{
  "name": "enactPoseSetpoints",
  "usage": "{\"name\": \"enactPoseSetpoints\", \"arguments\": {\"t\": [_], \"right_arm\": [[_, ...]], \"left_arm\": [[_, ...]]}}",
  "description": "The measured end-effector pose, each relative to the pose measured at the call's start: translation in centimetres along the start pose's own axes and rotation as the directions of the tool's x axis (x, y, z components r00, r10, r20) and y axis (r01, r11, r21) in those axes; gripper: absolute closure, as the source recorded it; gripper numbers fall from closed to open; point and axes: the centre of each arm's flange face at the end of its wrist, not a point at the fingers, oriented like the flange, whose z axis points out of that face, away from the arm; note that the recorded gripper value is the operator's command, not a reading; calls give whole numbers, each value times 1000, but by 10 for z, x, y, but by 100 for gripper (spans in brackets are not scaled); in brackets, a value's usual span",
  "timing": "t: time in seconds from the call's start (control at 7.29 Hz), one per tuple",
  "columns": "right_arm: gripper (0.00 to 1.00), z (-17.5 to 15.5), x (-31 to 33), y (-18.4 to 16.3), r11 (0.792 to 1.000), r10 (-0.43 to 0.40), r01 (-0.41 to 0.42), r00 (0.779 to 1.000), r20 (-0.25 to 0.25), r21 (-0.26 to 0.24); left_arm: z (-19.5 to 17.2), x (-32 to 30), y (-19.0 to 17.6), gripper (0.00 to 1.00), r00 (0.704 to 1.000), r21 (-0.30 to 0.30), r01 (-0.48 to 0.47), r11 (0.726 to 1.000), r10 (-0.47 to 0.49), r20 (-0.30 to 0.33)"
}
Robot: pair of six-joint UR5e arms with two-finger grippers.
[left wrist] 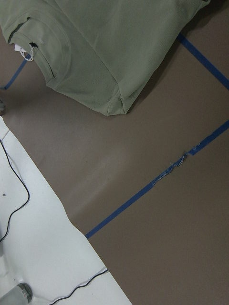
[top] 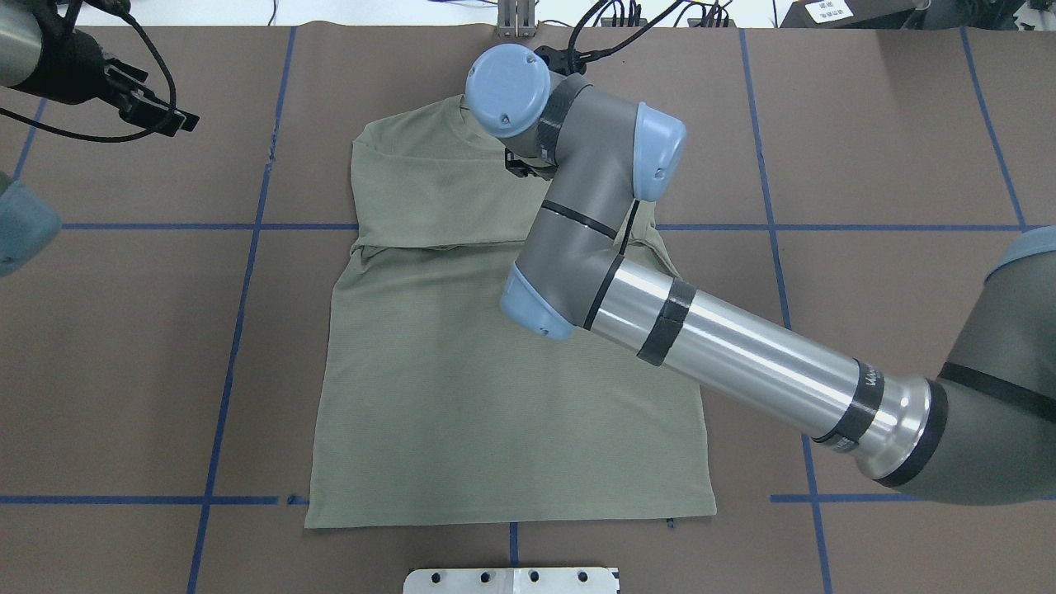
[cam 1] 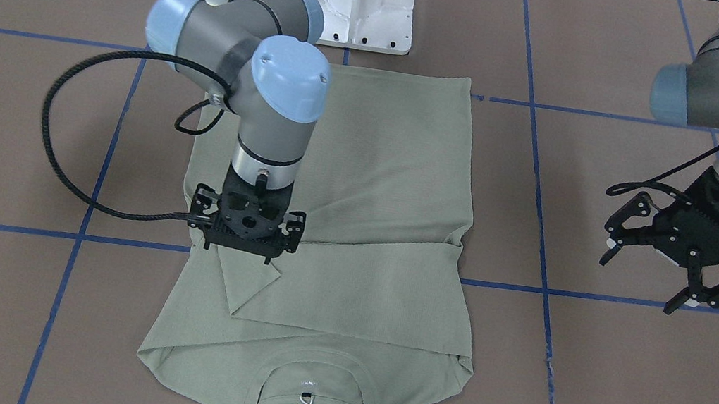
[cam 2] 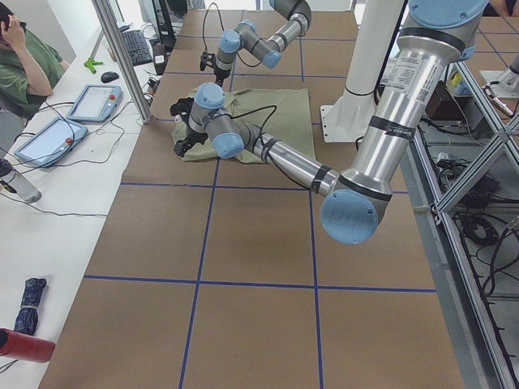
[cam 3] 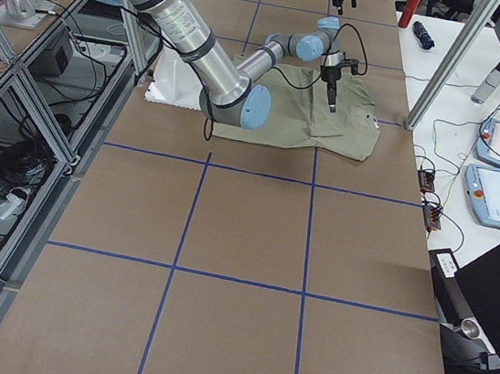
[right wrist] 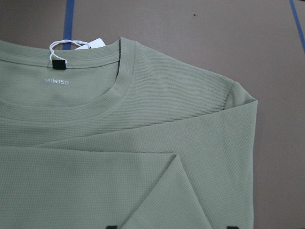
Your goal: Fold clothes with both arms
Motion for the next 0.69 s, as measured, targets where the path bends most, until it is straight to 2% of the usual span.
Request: {"name": "enactPoseSetpoints", "arguments": {"t": [0.69], "right_arm": [[38, 36, -27, 27, 995, -101, 102, 992, -79, 19]], "left_arm": [[0, -3, 7, 0, 1000, -6, 9, 1000, -9, 0]]}}
